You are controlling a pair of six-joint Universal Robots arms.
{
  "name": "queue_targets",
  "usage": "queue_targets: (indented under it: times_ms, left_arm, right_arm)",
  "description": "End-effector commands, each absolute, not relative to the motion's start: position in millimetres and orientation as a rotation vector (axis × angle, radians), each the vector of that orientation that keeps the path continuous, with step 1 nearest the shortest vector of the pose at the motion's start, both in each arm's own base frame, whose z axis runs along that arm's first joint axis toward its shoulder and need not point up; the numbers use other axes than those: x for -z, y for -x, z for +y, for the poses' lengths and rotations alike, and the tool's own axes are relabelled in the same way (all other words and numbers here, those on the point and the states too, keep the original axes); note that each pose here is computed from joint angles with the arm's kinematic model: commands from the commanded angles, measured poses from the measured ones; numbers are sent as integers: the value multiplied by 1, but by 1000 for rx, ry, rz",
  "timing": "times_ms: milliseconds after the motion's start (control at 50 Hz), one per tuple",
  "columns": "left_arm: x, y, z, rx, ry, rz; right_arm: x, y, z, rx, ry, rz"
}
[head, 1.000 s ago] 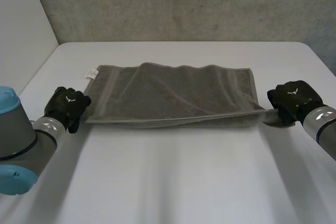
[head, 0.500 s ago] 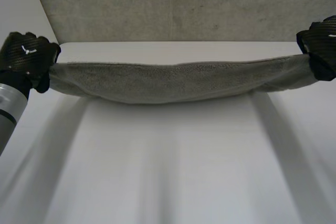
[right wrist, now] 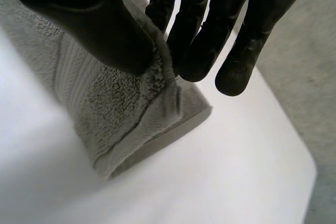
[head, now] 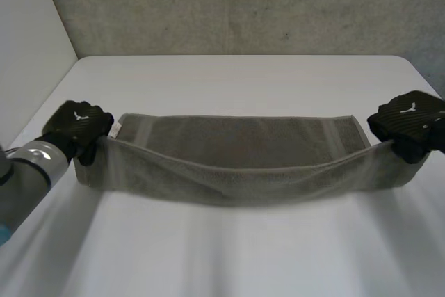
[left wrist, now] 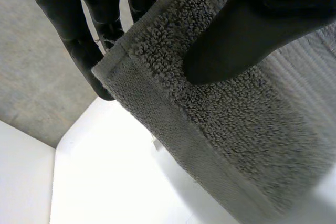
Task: Fold the towel.
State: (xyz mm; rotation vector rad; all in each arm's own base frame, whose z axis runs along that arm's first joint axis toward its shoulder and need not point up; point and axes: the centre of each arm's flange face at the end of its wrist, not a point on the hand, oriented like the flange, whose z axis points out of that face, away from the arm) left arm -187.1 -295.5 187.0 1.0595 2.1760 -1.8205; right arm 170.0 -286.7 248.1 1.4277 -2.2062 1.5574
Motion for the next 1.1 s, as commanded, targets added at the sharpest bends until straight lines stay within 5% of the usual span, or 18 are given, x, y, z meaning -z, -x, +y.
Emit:
queue_targets:
  times_ms: [20,220,480,720,980,1100]
  left_arm:
    - [-169,209,-332,1817,-1150,2128]
    - [-142,228,-398,1835,-1036,2061]
    - [-130,243,-427,1914,-988,1953]
    - [-122,253,-410,1872,-1015,1981]
    - [-171,237,-379,1927,-901,1993]
    - [-174,237,-353,1977,-913,2066]
  right_arm:
    - [-224,-187,-327,-1549,-1401,-2206]
    - [-186,-223,-396,-1801,-1272,-1987]
    - [-156,-242,-426,-1855,-1192,-1877]
    - [-151,-239,-423,-1829,-1135,-1929]
    - [-234,-223,-377,-1996,-985,-1965]
    - [-229,-221,-349,-1935,-1055,-2057]
